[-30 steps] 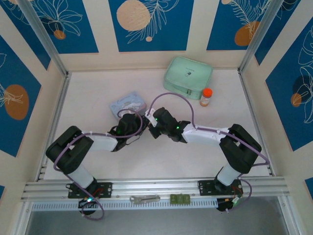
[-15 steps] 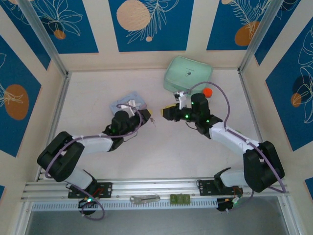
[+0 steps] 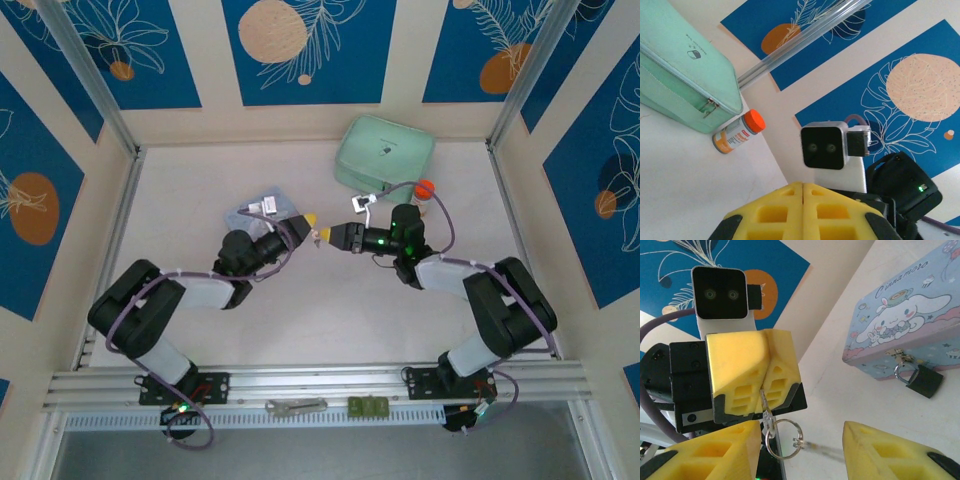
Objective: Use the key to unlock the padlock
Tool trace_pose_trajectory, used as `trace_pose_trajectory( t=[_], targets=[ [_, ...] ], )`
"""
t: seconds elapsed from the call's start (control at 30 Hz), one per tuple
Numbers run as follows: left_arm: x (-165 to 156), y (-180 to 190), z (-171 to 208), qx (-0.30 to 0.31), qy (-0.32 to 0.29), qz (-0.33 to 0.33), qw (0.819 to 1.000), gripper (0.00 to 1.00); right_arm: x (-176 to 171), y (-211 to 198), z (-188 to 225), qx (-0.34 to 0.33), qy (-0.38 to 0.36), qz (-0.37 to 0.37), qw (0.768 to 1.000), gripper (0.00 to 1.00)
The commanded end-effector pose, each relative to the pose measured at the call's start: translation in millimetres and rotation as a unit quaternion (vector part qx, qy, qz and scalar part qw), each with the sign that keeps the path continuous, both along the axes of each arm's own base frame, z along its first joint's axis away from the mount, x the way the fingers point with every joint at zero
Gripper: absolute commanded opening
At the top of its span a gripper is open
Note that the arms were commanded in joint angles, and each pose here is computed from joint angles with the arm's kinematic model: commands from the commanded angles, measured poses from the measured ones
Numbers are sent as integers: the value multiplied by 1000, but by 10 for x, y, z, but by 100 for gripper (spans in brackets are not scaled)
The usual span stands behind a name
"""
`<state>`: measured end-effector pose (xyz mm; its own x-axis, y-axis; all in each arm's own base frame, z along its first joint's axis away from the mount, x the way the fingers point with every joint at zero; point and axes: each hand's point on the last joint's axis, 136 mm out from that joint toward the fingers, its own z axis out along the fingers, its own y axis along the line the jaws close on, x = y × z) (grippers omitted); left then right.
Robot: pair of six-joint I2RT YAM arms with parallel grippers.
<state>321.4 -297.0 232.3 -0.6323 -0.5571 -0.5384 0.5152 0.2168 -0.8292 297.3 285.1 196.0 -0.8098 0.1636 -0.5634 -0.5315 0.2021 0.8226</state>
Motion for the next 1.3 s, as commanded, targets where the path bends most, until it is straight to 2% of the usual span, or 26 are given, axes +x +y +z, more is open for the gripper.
trace_pose_trajectory(
  t=[0.0, 0.13, 0.53, 0.7, 0.77, 0.8, 0.9, 0.97, 1.07, 1.13, 1.2, 1.27],
  targets=[
    [-55, 25, 138, -32, -24, 3, 999, 0, -64, 58, 213, 47, -18, 23, 998, 46],
    [-50, 62, 100, -29, -21, 21, 999, 0, -95, 119, 198, 50, -13, 31, 998, 44],
    [-49, 46, 151, -37, -23, 34, 998, 0, -116, 243, 126, 58, -1, 42, 997, 30],
    [-57, 39, 117, -38, -16, 38, 998, 0, -96, 259, 146, 65, -1, 43, 997, 17],
    [-71, 22, 117, -39, -14, 37, 998, 0, -94, 260, 151, 67, -2, 43, 997, 3],
    [-72, 21, 115, -39, -14, 37, 998, 0, -86, 256, 143, 66, -1, 41, 997, 0],
    [-70, 34, 130, -42, -12, 40, 998, 0, -83, 239, 116, 64, 0, 39, 997, 0],
    [-49, 127, 105, -38, -12, 58, 998, 39, -69, 191, 68, 58, 4, 32, 998, 0],
    [39, 379, -59, -7, 16, 97, 995, 69, -58, 103, -14, 42, 10, 20, 999, 0],
    [60, 521, -188, 30, 37, 116, 992, 74, -65, 62, -53, 27, 12, 15, 999, 0],
    [54, 662, -362, 82, 67, 140, 985, 74, -80, 30, -96, 4, 9, 10, 1000, 0],
    [6, 829, -560, 149, 100, 167, 969, 71, -90, 3, -126, -25, 4, 4, 1000, 0]
  ],
)
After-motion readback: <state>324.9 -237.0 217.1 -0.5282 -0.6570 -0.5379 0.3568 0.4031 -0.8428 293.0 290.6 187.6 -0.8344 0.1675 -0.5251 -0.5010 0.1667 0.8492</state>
